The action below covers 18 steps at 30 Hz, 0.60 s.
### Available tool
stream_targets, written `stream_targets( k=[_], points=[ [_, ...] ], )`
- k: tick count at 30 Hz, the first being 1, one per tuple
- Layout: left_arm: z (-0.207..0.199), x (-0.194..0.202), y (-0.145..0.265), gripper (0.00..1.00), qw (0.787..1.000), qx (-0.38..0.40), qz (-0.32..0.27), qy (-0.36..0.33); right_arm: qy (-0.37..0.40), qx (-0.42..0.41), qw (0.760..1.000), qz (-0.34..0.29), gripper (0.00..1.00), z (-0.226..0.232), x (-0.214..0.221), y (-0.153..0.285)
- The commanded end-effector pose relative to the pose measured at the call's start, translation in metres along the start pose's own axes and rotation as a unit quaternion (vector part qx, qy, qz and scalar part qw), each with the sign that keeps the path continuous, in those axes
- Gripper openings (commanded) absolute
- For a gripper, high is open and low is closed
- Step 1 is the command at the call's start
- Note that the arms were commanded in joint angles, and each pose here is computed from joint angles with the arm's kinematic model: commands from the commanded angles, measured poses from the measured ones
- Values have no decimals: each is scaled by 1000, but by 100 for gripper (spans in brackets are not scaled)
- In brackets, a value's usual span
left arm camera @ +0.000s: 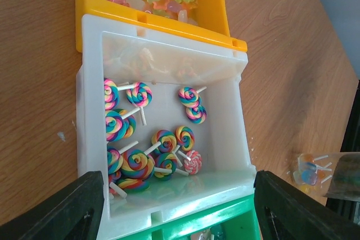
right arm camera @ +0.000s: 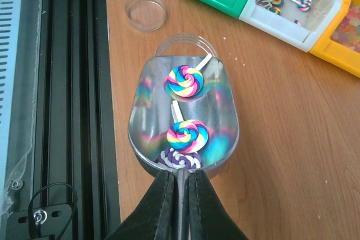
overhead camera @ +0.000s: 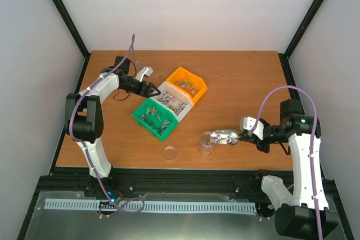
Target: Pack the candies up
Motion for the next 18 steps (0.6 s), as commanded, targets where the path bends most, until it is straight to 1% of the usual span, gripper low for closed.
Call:
stream_targets(
  k=[1, 5, 6, 11, 18],
  points=[
    [-1, -6, 2, 74, 1000, 13, -10, -2, 3, 2, 1000, 16, 3, -4, -7, 3],
    [0, -6, 2, 74, 1000, 14, -10, -1, 7, 1, 1000, 30, 3, -9, -9, 3],
    [-1, -6, 2, 74, 1000, 15, -11, -1, -2, 0, 999, 36, 3, -10, -9, 3],
    [-1, -7, 2, 74, 1000, 15, -11, -3, 8, -10, 998, 65, 3, -12, -13, -4],
    [-1, -6, 2, 74, 1000, 14, -10, -5, 12, -16, 996, 85, 3, -18, -17, -10]
  ],
)
Point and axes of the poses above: each gripper's point midway between its finger pads, its own y axis back along the fingers, its own z axis along the line the jaws close on, x = y × z, the point moved 7 cm from there along y, back along the fingers, and after that the axes turned 11 degrees about y, right-handed, at the moved point
